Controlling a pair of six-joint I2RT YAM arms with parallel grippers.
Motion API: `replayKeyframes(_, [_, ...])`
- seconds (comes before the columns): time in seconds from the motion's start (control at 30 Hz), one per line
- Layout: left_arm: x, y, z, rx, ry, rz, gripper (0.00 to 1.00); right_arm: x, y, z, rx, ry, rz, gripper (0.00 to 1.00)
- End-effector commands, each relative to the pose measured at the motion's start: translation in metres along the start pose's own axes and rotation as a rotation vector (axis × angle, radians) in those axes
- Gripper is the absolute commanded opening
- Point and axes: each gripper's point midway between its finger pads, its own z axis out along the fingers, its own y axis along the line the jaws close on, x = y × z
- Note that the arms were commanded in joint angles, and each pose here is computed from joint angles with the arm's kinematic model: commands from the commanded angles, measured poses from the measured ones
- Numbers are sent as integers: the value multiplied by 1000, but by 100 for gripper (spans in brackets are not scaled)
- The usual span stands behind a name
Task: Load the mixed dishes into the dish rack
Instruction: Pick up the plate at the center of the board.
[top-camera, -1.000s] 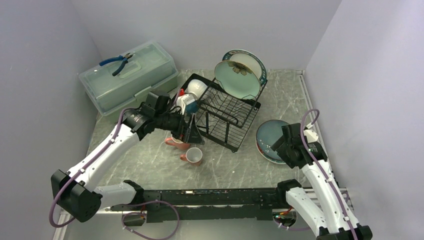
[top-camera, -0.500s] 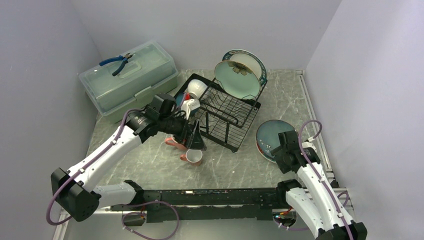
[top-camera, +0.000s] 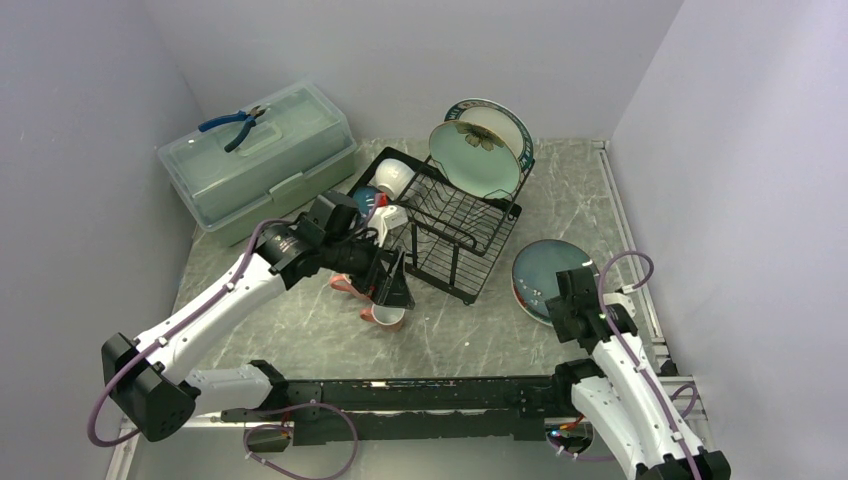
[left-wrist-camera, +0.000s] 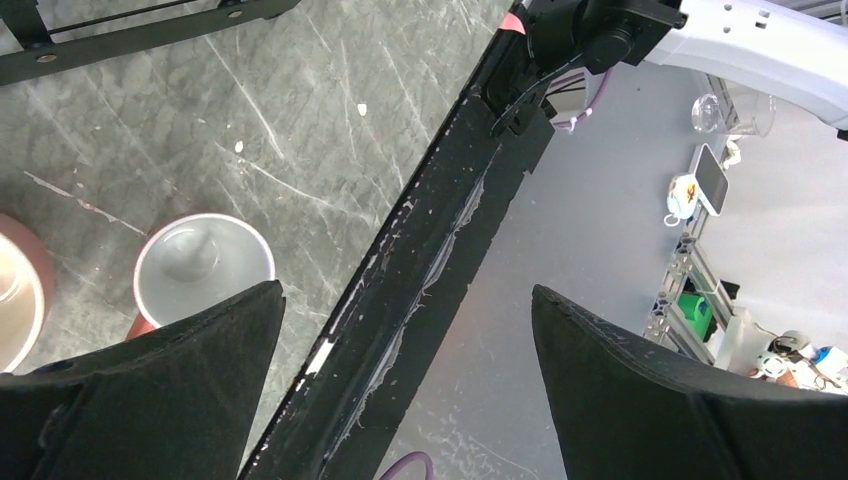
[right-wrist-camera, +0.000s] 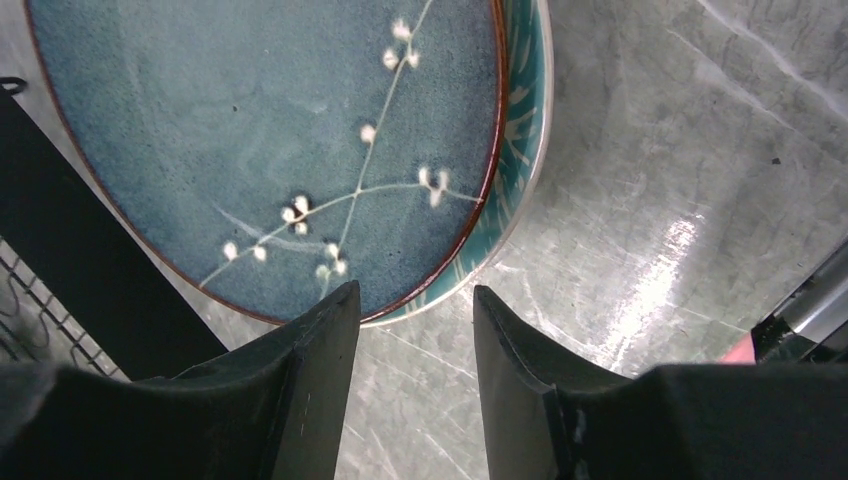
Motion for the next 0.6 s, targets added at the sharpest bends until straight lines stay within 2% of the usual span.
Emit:
replayKeyframes(0.0, [-13,-9,-6,-1,-31,66,100,-10,9,4,-40,-58,71,47])
replayKeyframes(0.37, [-11,-8,-6,-16,-25,71,99,-7,2,12,-30,-60,107,45])
replayKeyframes(0.57, [-12,-7,-5,-21,-23,67,100,-9,1,15,-57,-84,149,41])
